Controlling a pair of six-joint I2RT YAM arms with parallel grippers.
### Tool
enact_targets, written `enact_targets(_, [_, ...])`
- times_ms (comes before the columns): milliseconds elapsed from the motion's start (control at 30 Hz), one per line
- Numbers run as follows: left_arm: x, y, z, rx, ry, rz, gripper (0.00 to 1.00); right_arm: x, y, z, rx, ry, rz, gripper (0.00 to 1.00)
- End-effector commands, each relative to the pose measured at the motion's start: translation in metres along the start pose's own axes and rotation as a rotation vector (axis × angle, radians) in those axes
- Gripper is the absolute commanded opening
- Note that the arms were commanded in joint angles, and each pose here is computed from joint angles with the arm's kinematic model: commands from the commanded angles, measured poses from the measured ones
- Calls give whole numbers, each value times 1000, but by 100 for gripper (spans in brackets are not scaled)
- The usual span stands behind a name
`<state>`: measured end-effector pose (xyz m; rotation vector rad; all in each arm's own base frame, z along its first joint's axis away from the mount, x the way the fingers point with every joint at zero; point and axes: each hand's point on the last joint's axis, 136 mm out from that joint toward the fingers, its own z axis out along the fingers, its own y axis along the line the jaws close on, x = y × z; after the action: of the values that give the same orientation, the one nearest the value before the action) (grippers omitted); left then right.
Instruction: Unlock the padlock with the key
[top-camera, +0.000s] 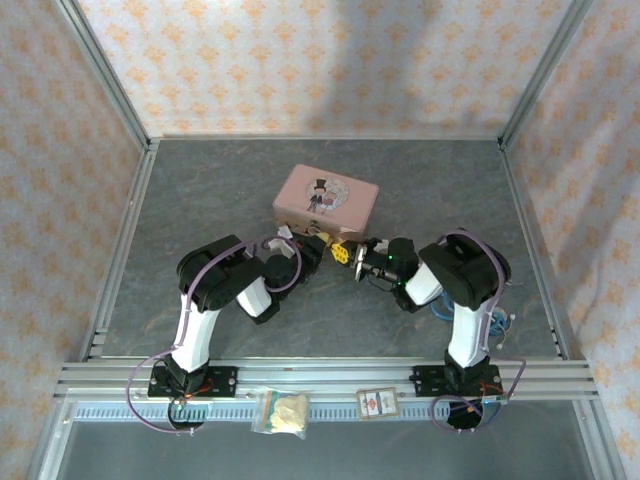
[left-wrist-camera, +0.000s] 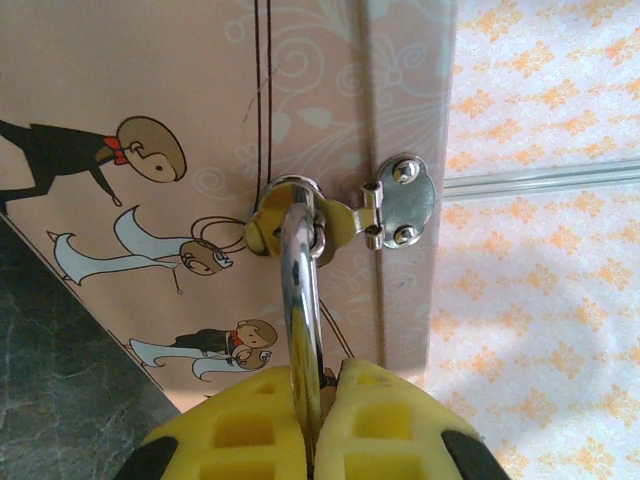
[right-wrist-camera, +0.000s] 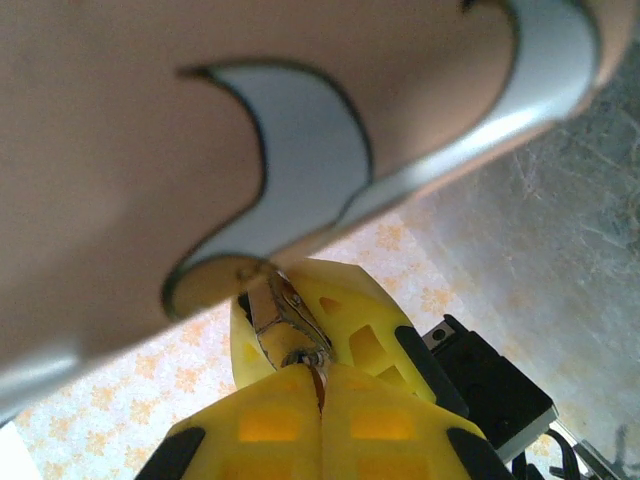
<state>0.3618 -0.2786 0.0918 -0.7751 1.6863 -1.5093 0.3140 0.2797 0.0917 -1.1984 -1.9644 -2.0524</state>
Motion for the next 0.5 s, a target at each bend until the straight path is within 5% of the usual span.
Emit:
enact_targets(0, [31, -67, -10, 274, 112, 1, 0, 34, 78, -10, -321, 140, 121, 0])
enact_targets(233, [18, -71, -12, 268, 57, -26, 0, 23, 58, -1, -216, 76, -7, 1])
enact_targets(467, [6, -61, -10, 192, 20, -51, 0, 4, 29, -3, -102, -34, -212, 24])
